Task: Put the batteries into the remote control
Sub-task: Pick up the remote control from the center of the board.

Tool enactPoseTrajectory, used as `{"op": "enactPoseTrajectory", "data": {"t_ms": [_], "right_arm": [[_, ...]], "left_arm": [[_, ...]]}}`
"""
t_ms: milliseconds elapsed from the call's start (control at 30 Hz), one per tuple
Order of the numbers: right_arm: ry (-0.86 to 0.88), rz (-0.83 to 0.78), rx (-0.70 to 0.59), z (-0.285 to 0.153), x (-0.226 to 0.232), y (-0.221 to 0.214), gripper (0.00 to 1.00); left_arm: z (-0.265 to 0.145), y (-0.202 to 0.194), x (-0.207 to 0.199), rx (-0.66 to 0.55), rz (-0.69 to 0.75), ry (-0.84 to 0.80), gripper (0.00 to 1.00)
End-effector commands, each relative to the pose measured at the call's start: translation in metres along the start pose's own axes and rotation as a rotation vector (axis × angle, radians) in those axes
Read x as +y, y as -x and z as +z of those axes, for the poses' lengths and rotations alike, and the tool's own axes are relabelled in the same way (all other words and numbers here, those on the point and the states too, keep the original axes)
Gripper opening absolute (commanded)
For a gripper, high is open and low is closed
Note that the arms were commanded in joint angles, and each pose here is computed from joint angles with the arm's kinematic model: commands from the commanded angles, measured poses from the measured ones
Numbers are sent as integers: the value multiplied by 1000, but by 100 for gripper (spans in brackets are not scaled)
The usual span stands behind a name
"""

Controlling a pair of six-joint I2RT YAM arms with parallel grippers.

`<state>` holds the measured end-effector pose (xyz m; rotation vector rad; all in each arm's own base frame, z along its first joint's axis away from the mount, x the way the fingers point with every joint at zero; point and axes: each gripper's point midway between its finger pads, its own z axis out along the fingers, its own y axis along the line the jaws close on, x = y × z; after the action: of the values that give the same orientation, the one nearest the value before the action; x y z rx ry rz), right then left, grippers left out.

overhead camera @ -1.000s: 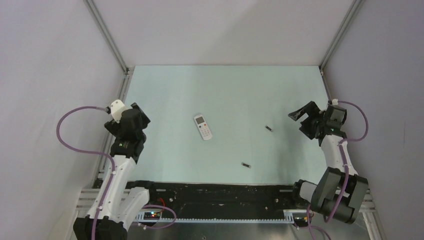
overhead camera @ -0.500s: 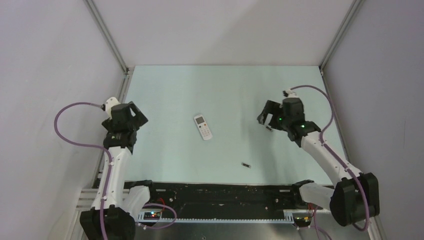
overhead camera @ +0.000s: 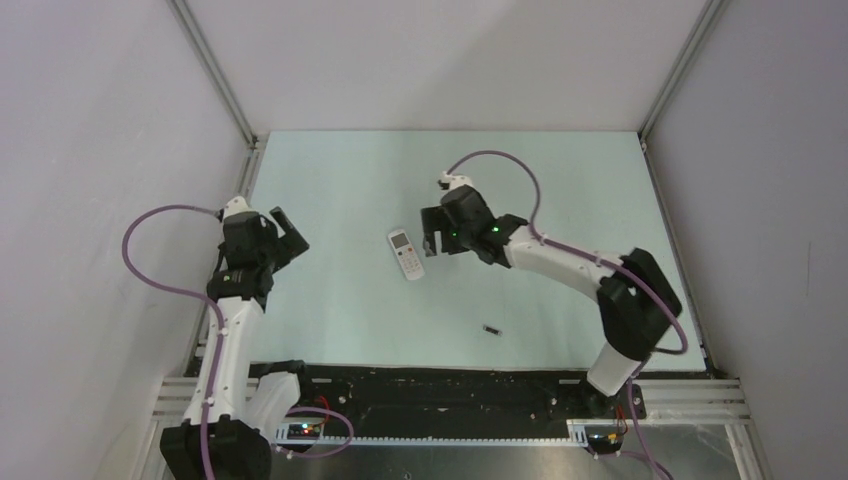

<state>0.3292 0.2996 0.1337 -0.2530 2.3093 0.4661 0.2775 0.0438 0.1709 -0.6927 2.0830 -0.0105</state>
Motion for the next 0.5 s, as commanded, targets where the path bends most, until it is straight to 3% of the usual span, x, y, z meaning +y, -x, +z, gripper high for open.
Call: {"op": "enactPoseTrajectory", "data": {"t_ms": [0,167,467], "right_arm": [[18,-33,-15,23,30,11,84],[57,-12,37,50,44,0,78],[86,-13,116,77,57,-24,76]], "left_arm": [[1,-11,-15,55,-14,-83,98],[-1,-11,-20,55,-46,-105,98],[0,-13,-26,66,-68,-130,98]]}}
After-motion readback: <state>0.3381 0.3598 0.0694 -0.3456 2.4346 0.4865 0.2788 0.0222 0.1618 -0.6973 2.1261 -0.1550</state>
